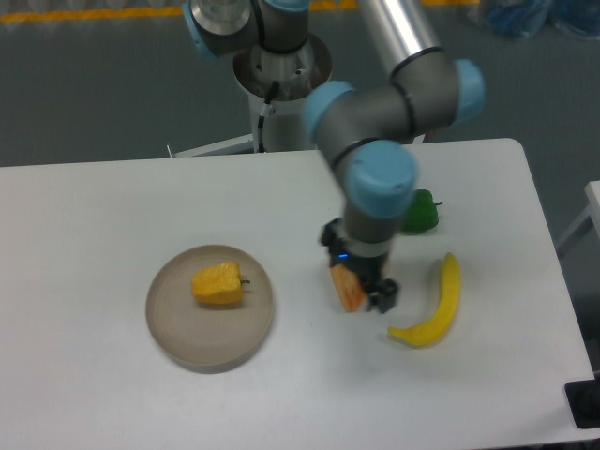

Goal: Pick up the yellow pepper from the plate
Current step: 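Move the gripper from beside the banana over to the yellow pepper on the plate, then lower the gripper around the yellow pepper and close on it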

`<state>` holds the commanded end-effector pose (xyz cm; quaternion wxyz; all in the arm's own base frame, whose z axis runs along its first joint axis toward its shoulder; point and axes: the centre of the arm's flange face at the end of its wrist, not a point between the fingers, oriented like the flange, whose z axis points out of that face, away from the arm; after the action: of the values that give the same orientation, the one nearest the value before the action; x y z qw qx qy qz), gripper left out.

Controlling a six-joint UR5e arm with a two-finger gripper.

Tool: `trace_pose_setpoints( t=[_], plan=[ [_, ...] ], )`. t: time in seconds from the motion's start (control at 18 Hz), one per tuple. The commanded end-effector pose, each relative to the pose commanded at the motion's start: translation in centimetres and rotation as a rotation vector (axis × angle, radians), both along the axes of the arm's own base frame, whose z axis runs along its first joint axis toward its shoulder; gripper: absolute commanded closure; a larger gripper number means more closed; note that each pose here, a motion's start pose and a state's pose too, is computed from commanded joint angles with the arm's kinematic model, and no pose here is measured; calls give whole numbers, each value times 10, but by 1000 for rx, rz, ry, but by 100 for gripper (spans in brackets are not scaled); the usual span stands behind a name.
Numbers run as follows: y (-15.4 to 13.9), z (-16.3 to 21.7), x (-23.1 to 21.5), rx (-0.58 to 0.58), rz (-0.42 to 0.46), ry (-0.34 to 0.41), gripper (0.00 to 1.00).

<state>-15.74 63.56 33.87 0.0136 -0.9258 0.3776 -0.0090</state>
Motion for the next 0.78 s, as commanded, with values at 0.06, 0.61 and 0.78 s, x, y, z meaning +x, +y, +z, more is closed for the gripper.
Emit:
trace_pose_setpoints(
  t=[0.06,0.61,0.78],
  plan=[
    [2,-5,16,-9,-17,-3,0],
    [-2,-36,112,-73,-149,-9,0],
    [-7,-46,132,-93,-179,-14,0]
  ],
)
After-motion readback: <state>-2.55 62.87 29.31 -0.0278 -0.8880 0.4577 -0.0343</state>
